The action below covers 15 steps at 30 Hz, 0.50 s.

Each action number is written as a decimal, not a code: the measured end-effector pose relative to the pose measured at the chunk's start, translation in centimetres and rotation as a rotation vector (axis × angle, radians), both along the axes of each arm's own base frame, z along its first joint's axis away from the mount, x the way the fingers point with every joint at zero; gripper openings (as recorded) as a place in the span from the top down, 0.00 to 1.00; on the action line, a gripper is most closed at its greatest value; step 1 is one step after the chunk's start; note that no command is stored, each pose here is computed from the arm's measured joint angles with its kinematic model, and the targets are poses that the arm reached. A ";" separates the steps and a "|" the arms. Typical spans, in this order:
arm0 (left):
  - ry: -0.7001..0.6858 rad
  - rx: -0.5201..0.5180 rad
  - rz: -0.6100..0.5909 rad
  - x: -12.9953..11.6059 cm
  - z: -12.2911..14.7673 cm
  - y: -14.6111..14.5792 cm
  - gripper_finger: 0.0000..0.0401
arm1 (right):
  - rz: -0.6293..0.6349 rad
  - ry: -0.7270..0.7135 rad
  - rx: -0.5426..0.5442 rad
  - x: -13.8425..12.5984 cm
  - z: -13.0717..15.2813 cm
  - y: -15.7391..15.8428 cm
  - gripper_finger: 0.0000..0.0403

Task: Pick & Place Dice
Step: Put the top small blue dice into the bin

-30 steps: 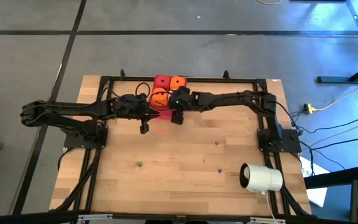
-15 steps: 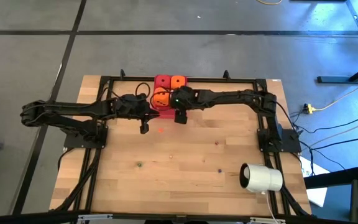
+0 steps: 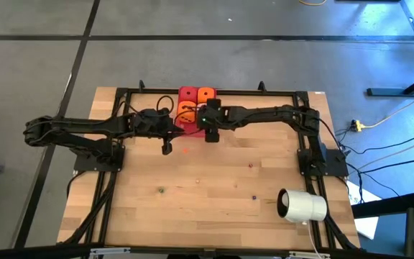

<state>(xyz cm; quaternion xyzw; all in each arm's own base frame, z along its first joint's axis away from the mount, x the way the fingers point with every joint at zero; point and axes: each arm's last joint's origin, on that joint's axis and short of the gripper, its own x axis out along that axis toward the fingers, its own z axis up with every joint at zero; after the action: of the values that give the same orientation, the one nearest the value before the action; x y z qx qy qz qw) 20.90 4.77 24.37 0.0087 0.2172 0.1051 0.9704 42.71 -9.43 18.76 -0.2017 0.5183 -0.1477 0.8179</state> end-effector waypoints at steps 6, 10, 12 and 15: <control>0.000 0.000 0.000 0.0 0.0 0.0 0.91 | 0.028 -0.026 0.096 -0.3 -0.3 -2.5 0.40; 0.000 0.000 0.000 0.0 0.0 0.0 0.91 | 0.084 0.013 0.047 -0.5 -0.4 -3.3 0.40; 0.000 0.000 0.000 0.0 0.0 0.0 0.91 | 0.118 0.028 0.003 -0.4 -0.3 -3.4 0.40; 0.000 0.000 0.000 0.0 0.0 0.0 0.91 | 0.149 0.068 -0.100 -0.3 -0.1 -3.4 0.40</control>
<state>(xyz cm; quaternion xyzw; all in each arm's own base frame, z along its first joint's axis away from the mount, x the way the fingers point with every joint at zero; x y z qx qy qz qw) 20.90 4.77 24.37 0.0089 0.2172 0.1051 0.9704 42.39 -12.85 18.67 -0.2849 0.5214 -0.1052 0.7974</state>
